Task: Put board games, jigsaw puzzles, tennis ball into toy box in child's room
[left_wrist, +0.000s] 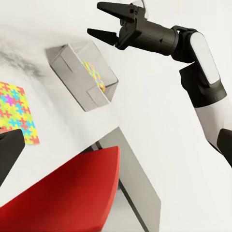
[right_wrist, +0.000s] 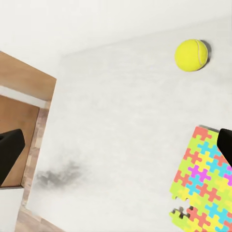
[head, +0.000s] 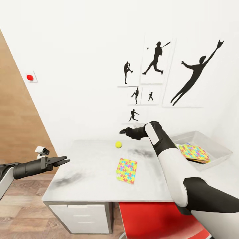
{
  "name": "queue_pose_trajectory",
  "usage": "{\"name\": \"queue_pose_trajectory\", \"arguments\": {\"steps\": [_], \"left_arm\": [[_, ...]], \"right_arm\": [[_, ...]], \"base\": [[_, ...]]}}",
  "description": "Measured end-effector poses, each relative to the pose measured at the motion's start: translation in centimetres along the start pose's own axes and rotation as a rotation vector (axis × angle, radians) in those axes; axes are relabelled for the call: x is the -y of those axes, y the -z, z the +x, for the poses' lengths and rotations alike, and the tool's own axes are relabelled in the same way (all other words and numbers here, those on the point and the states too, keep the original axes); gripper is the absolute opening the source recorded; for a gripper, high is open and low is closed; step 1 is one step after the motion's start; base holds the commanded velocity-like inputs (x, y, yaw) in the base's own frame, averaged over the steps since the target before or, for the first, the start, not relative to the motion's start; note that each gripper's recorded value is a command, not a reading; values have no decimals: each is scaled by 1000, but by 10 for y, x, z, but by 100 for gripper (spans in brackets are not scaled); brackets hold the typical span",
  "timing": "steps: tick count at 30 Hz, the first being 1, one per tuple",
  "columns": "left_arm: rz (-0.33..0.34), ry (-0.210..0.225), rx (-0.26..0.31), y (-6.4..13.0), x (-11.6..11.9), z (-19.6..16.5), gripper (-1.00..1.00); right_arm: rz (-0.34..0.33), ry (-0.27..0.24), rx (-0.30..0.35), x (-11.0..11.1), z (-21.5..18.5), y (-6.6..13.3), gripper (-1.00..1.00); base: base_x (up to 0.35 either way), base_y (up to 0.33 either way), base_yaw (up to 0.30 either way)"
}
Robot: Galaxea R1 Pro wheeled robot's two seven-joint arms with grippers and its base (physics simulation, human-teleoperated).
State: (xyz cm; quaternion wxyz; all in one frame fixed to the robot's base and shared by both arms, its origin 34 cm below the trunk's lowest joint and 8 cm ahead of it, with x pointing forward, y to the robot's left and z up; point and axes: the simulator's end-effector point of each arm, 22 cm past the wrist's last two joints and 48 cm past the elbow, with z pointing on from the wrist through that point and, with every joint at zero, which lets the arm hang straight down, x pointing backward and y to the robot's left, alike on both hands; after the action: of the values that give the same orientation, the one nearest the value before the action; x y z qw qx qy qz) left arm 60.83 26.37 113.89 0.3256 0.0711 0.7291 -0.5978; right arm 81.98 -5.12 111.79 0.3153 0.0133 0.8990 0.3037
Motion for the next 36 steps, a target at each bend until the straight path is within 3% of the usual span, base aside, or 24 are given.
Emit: {"name": "queue_pose_trajectory", "arguments": {"steps": [16,21,22,27,36], "left_arm": [[0,-1,1,0,0,0,100],[0,-2,1,0,0,0,100],[-1,-2,1,0,0,-1,100],[0,-2,1,0,0,-1,100],[-1,-2,2,1,0,-1,100]], "right_arm": [[15,-4,-13,5,5,-2,100],[147,-27,-90,43,34,-14,100],[198,-30,-109,57,42,-15,100],[351,-46,-101,94,47,-13,100],[389,-51,-84,102,44,-10,100]], "base": [[16,-4,6],[0,0,0],[0,0,0],[0,1,0],[0,124,0]]}}
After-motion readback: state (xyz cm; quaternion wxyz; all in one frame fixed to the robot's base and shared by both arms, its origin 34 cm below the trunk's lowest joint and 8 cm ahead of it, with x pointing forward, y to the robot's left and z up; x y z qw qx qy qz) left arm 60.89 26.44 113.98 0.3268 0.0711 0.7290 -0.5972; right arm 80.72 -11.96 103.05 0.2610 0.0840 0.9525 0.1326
